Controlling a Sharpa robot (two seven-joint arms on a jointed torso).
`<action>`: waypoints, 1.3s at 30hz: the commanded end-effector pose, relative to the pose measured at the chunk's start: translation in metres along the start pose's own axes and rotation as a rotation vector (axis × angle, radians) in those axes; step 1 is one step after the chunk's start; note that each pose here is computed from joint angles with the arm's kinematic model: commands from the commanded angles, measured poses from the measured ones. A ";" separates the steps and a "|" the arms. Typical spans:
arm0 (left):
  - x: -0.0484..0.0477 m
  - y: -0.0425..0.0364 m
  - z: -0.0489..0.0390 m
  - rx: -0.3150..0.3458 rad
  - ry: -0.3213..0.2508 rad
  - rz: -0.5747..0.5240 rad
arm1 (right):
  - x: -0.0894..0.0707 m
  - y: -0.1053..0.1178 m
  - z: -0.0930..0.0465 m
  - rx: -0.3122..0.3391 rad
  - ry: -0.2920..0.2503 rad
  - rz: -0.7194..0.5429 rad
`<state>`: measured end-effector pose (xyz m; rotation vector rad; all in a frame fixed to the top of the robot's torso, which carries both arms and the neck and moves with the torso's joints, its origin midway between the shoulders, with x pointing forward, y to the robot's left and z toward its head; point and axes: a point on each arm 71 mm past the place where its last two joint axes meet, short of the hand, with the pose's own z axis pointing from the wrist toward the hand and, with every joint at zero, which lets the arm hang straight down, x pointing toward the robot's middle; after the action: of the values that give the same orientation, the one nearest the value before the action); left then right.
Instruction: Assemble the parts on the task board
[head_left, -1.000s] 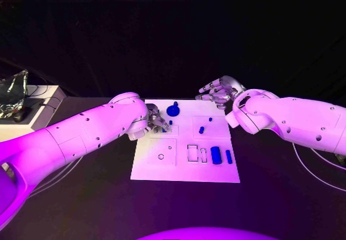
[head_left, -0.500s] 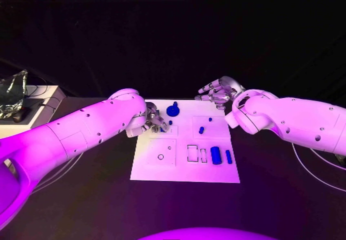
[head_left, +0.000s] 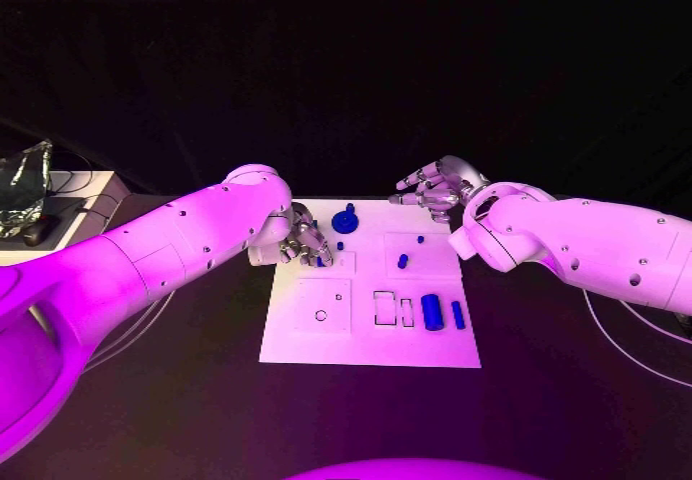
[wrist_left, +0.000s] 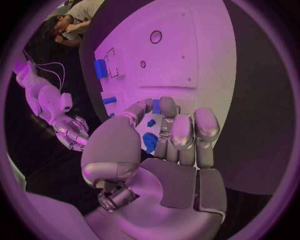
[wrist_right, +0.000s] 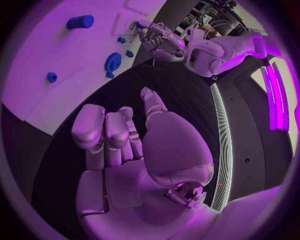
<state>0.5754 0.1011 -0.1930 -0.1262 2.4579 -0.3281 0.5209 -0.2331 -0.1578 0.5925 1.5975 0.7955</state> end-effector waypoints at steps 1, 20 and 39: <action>0.0054 -0.0015 0.0020 0.007 0.055 0.004 | 0.002 0.001 0.000 -0.009 0.014 -0.008; -0.0005 -0.0077 0.0014 0.000 -0.003 -0.022 | 0.003 0.002 0.001 -0.010 0.016 -0.009; 0.0005 -0.0088 0.0031 -0.042 0.004 0.001 | 0.003 0.002 0.001 -0.011 0.017 -0.010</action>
<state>0.5782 0.0927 -0.1921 -0.1544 2.4531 -0.3014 0.5219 -0.2309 -0.1584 0.5903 1.6006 0.7967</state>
